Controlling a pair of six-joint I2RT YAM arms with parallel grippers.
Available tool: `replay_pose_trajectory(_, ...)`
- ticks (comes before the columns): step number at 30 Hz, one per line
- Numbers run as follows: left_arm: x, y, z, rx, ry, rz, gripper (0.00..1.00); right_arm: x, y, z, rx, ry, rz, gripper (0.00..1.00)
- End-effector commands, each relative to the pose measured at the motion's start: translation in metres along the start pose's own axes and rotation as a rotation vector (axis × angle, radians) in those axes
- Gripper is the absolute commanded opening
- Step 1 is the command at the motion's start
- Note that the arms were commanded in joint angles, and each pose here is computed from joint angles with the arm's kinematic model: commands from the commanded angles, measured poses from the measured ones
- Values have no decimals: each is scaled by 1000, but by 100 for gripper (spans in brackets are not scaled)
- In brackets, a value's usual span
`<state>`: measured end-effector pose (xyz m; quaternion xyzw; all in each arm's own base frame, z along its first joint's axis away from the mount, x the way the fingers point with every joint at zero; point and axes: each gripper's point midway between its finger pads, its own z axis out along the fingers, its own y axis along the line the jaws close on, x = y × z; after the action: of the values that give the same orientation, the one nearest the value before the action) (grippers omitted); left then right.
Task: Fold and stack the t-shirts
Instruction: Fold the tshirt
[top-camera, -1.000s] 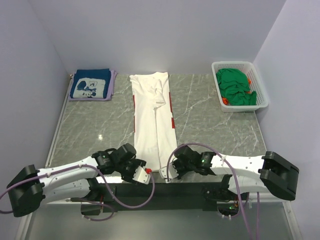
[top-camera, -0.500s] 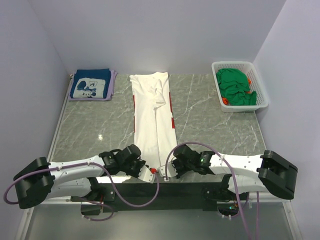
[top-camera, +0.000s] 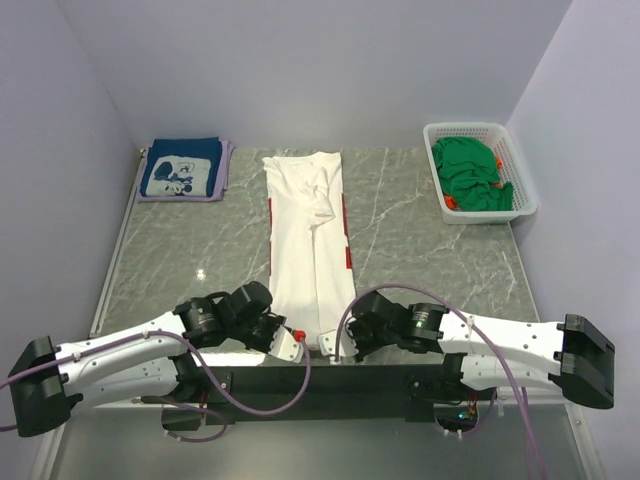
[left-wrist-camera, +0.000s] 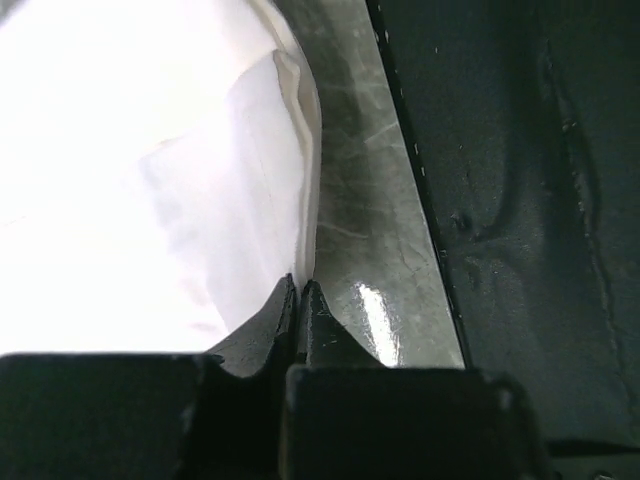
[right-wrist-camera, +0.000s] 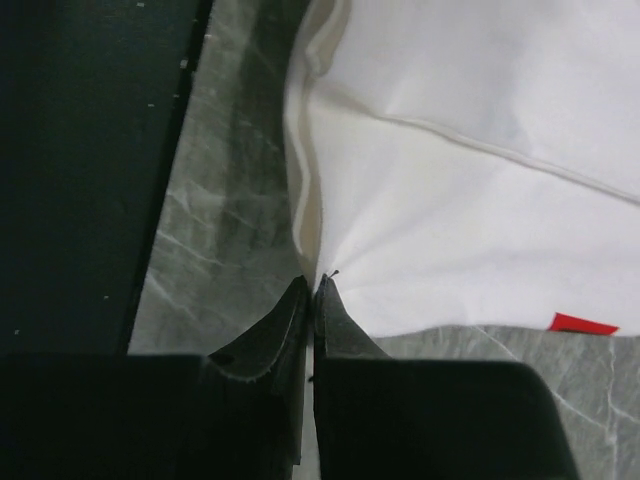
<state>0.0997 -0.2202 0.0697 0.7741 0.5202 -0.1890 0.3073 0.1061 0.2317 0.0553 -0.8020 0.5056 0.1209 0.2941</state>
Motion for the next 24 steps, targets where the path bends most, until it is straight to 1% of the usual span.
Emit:
replay_pose_trajectory(1,-15,-2,-16,26,-24,-41,1,1,-16,-11,53,30,39,0)
replay_pose_trajectory(3,-17,14,-24,-42,-34,-41,1,6,-37,-15,118,29,33,0)
replay_pose_trajectory(4,-11,24,-27,-81,-12,-14,1,5,-46,-18,137,24,29,0)
replay_pose_trajectory(5,-2,36,-31,-126,7,-22,1,12,-55,-20,149,42,22,0)
replay_pose_trajectory(7,6,58,-38,-194,16,18,1,15,-68,-22,184,51,2,0)
replay_pose_trajectory(8,14,74,-45,-234,21,-7,1,16,-77,-22,206,53,-33,0)
replay_pose_trajectory(10,14,99,-52,-295,23,37,1,23,-95,-26,248,70,-44,0)
replay_pose_trajectory(12,23,115,-52,-322,47,46,1,28,-111,-23,262,83,-68,0)
replay_pose_trajectory(13,21,130,-55,-358,41,92,1,33,-123,-23,268,91,-54,0)
replay_pose_trajectory(15,30,143,-54,-371,45,103,1,37,-140,-23,287,95,-69,0)
replay_pose_trajectory(16,29,155,-56,-394,45,149,1,44,-151,-22,293,112,-68,0)
replay_pose_trajectory(17,39,162,-54,-399,59,143,1,45,-159,-21,299,105,-72,0)
replay_pose_trajectory(18,41,167,-53,-397,59,177,1,45,-168,-22,309,104,-78,0)
replay_pose_trajectory(19,40,181,-57,-430,54,200,1,56,-174,-19,305,122,-78,0)
replay_pose_trajectory(20,50,187,-54,-428,66,188,1,56,-180,-18,309,116,-85,0)
replay_pose_trajectory(22,49,207,-59,-450,57,221,1,62,-192,-15,306,124,-96,0)
replay_pose_trajectory(23,61,214,-57,-446,69,208,1,68,-199,-16,315,126,-86,0)
replay_pose_trajectory(24,58,226,-61,-459,63,240,1,67,-212,-20,335,124,-89,0)
